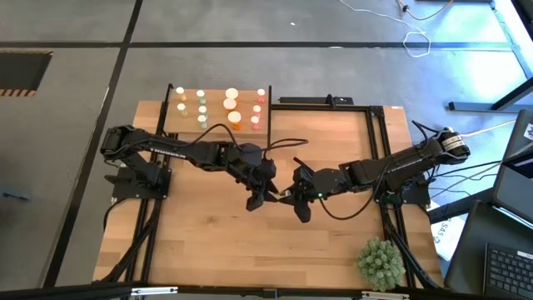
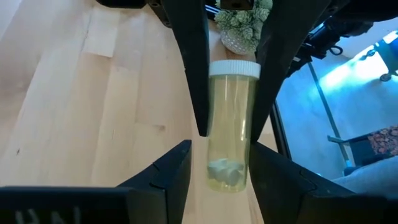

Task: Pick and place medicine bottles onto shelf by color
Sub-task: Put the yellow pill on the shelf aligned with the yellow pill on the shelf

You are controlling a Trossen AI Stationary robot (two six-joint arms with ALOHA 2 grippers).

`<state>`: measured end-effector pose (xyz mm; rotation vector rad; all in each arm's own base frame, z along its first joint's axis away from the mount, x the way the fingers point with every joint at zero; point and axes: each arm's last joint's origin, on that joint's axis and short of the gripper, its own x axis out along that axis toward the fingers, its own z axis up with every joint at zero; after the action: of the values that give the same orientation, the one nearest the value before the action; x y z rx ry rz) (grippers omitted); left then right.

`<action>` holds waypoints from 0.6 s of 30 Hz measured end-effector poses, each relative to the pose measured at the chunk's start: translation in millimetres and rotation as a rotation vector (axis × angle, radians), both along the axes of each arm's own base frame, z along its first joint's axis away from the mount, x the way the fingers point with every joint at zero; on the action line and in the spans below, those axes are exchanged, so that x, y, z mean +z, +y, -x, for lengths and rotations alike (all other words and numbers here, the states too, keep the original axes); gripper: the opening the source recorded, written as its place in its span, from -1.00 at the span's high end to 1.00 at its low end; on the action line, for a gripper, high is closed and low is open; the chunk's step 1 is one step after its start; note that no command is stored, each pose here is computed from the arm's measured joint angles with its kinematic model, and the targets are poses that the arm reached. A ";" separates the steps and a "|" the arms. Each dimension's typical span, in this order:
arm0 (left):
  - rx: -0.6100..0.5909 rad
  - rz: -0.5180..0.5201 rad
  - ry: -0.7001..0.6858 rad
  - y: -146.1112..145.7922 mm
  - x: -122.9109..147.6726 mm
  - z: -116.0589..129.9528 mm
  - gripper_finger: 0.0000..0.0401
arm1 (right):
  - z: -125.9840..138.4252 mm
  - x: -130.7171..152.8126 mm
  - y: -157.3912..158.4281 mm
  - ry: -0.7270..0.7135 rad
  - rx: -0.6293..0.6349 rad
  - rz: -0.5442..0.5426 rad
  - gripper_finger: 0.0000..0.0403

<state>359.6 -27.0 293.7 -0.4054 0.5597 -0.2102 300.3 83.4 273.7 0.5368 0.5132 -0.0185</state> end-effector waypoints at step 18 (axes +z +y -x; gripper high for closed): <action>-0.019 0.012 -0.021 -0.7 1.9 -0.8 0.25 | 0.1 -0.1 0.4 0.000 0.012 0.003 0.44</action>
<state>360.4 -27.6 295.6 -0.4088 0.5419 -0.2363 300.2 83.7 273.6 0.5309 0.5166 -0.0076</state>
